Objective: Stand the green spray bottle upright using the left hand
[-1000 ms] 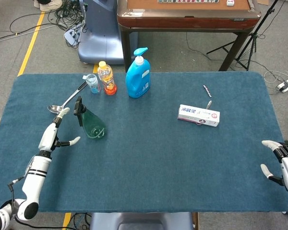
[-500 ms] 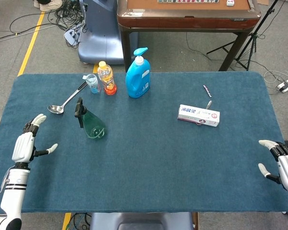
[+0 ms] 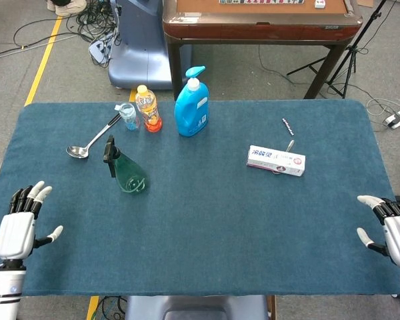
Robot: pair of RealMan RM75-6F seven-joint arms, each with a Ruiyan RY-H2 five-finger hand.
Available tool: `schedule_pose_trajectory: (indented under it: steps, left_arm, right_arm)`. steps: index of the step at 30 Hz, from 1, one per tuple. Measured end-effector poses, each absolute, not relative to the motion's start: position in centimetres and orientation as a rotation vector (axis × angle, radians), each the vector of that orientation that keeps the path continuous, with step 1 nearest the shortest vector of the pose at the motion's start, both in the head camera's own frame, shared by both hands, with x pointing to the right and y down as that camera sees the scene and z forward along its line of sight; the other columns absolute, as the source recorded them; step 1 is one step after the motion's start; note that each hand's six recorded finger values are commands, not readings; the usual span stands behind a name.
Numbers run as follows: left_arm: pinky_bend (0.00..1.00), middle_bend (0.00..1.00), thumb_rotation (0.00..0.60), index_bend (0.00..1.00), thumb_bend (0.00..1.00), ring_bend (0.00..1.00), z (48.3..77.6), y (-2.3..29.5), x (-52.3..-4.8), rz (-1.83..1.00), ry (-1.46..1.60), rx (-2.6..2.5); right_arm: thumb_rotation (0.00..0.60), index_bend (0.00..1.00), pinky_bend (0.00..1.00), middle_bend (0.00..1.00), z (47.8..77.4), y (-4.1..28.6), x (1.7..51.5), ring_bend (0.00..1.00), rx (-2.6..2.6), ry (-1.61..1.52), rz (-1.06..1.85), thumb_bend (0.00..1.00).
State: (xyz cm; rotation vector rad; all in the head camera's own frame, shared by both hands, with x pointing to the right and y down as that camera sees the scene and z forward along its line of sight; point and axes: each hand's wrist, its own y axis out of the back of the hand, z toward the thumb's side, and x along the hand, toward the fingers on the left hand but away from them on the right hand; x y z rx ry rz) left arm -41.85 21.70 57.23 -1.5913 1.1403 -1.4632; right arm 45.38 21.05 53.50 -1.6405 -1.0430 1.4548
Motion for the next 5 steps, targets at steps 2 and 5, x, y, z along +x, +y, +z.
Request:
schedule_pose_trajectory:
  steps: [2, 5]
  left_arm:
    - [0.00, 0.06, 0.600, 0.13, 0.21, 0.01, 56.8, 22.4, -41.1, -1.451, 1.118, -1.593]
    - [0.00, 0.06, 0.600, 0.13, 0.21, 0.01, 56.4, 23.0, -40.1, -1.436, 1.099, -1.602]
  right_arm:
    - [0.600, 0.24, 0.25, 0.27, 53.6, 21.1, 45.3, 0.20, -1.642, -1.041, 1.455, 0.28]
    - [0.600, 0.24, 0.25, 0.27, 53.7, 21.0, 45.3, 0.20, -1.647, -1.039, 1.455, 0.28]
